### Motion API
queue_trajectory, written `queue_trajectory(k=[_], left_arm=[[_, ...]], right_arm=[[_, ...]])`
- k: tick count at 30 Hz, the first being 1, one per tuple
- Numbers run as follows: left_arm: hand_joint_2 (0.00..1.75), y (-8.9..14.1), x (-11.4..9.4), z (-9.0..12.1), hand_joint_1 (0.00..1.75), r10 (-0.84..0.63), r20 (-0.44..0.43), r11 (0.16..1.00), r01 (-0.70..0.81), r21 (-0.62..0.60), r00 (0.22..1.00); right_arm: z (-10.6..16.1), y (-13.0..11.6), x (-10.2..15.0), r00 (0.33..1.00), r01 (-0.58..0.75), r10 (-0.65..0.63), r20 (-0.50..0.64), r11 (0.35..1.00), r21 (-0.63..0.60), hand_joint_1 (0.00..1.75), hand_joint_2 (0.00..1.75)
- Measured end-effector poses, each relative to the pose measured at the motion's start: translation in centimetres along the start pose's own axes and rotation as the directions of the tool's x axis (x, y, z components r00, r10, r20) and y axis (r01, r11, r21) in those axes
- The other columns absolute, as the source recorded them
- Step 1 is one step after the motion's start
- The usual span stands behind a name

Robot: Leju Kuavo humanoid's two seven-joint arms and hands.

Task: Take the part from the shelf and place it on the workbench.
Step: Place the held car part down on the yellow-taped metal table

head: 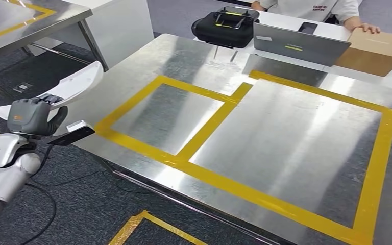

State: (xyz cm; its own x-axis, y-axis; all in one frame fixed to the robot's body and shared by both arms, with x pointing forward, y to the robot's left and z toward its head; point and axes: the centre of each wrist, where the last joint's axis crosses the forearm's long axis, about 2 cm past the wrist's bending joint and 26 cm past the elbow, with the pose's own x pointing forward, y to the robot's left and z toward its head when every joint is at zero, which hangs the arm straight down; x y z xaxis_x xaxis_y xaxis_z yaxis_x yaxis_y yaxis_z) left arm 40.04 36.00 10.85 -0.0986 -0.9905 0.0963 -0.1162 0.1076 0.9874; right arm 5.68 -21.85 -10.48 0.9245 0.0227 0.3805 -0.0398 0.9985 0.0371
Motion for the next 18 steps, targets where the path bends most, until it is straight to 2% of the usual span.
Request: queue_trajectory(k=[7,10,13,18], left_arm=[[1.75,0.0,4.5,-1.4,1.75,0.053,0.152,0.999,-0.052,-0.011,0.987],[1.75,-0.6,7.5,-1.5,1.75,0.174,0.256,0.985,-0.164,-0.06,0.951],[1.75,-1.1,10.4,-1.4,1.75,0.268,0.314,0.963,-0.254,-0.086,0.911],[1.75,-0.7,13.2,-1.7,1.75,0.376,0.38,0.925,-0.364,-0.107,0.845]], right_arm=[[0.1,0.1,-0.2,1.0,-0.003,0.003,-0.005,1.0,0.006,0.0,0.0],[0.1,0.1,-0.3,1.0,-0.006,0.006,-0.007,1.0,0.01,0.0,0.0],[0.1,0.1,-0.5,1.0,-0.013,0.013,-0.008,1.0,0.014,0.0,0.0],[0.1,0.1,-0.5,0.999,-0.032,0.033,-0.008,0.999,0.024,0.0,0.0]])
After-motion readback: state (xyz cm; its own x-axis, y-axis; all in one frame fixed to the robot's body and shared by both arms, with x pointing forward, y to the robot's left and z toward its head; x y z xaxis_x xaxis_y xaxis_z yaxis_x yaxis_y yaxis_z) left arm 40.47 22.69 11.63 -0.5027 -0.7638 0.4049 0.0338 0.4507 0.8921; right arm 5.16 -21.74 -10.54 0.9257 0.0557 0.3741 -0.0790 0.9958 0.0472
